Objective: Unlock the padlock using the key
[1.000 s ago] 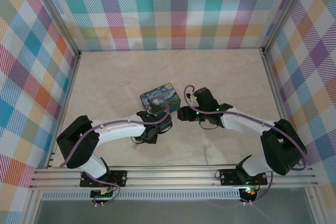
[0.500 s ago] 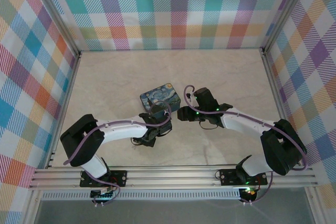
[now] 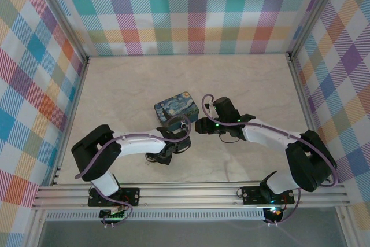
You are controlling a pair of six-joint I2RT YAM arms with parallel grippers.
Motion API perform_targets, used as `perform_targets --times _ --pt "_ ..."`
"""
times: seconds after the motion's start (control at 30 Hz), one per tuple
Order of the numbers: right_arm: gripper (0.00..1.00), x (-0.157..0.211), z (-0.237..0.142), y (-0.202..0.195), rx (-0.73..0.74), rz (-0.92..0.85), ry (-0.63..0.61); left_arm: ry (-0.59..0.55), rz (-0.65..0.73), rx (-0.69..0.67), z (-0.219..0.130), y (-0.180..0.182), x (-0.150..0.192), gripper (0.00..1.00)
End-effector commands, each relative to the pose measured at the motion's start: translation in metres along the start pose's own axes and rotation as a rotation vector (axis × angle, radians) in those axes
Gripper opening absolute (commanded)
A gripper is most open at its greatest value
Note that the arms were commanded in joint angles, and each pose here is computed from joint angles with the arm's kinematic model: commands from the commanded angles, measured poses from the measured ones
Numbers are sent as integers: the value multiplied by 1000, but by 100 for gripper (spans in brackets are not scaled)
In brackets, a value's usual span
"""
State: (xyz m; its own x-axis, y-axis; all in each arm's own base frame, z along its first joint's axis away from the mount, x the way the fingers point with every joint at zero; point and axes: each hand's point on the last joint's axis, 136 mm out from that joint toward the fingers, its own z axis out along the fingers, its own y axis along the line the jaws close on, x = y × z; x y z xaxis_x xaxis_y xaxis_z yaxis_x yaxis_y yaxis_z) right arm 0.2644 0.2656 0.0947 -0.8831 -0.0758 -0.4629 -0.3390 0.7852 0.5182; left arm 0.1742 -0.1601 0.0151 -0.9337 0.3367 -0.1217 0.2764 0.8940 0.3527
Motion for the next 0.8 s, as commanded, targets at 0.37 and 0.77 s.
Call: perform_targets --times 0.37,0.77 --pt "52 -5 -8 10 -21 -26 6 8 48 -104 8 9 1 16" --pt "52 -4 -10 13 -37 -43 2 -174 -61 -118 -38 30 -36 0"
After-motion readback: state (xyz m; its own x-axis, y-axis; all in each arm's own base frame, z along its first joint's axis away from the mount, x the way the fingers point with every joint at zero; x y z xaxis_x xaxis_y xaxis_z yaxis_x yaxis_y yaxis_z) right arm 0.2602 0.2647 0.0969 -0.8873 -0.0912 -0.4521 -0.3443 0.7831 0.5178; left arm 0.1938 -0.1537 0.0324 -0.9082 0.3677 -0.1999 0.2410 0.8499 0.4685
